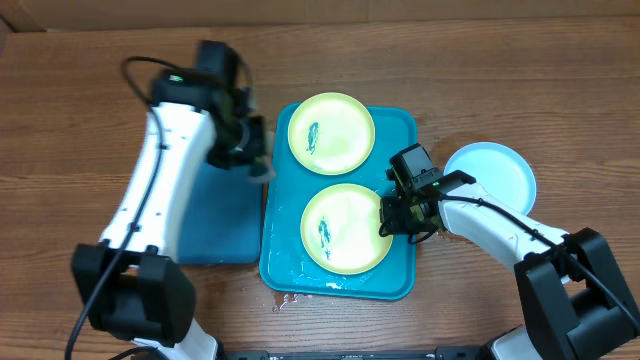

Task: Clean dirty plates on tray and stack at the side
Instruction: 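Bring the sponge from the black tray to the yellow plate, then scrub the lower yellow plate with the sponge in the left gripper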

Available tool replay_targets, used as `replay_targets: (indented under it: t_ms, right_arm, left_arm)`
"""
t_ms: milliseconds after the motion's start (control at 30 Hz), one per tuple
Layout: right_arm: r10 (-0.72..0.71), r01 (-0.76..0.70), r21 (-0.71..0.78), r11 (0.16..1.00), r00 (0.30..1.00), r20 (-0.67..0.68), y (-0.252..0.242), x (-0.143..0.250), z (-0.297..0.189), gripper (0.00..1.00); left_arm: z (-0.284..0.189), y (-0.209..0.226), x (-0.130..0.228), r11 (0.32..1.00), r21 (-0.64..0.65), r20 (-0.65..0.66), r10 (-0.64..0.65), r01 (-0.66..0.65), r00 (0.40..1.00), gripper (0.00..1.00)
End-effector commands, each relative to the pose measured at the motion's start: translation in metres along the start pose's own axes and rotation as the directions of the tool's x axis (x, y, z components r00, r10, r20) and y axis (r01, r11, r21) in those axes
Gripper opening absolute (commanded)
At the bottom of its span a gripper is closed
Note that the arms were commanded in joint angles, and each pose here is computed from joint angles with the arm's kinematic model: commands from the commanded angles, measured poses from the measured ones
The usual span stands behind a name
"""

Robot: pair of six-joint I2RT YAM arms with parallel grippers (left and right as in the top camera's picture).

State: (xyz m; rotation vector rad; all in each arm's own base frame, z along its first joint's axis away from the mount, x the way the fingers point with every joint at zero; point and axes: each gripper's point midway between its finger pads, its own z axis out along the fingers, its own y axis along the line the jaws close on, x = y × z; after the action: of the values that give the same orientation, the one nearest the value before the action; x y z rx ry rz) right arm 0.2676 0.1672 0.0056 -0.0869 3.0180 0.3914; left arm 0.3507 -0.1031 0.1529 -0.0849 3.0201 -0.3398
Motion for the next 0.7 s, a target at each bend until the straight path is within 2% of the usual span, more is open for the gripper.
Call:
replay_targets:
  t_ms: [0, 233, 433, 567, 667]
  right_arm:
    - [0.096, -0.097, 0.068, 0.993, 0.995, 0.029, -0.011, -0.006, 0.002, 0.04]
    - [0.11, -0.113, 0.082, 0.99, 0.993, 0.032, -0.014, -0.005, 0.002, 0.04]
    - [0.14, -0.143, 0.1, 0.985, 0.989, 0.037, -0.017, -0.005, 0.002, 0.04]
    - [0.14, -0.143, 0.1, 0.985, 0.989, 0.037, -0.017, -0.005, 0.002, 0.04]
    - [0.141, -0.144, 0.103, 0.984, 0.989, 0.032, -0.018, -0.004, 0.002, 0.04]
  left_arm:
    - [0.022, -0.035, 0.021, 0.998, 0.042, -0.045, 0.038, -0.036, 0.998, 0.04]
    - [0.093, -0.082, 0.065, 0.998, 0.065, -0.073, -0.019, 0.024, 0.997, 0.04]
    - [0.116, -0.096, 0.081, 0.997, 0.067, -0.049, 0.026, -0.022, 0.998, 0.04]
    - [0.129, -0.075, 0.071, 0.998, -0.061, 0.013, 0.035, -0.035, 0.999, 0.04]
    - [0.142, -0.057, 0.07, 0.987, -0.145, -0.003, 0.074, -0.074, 0.997, 0.04]
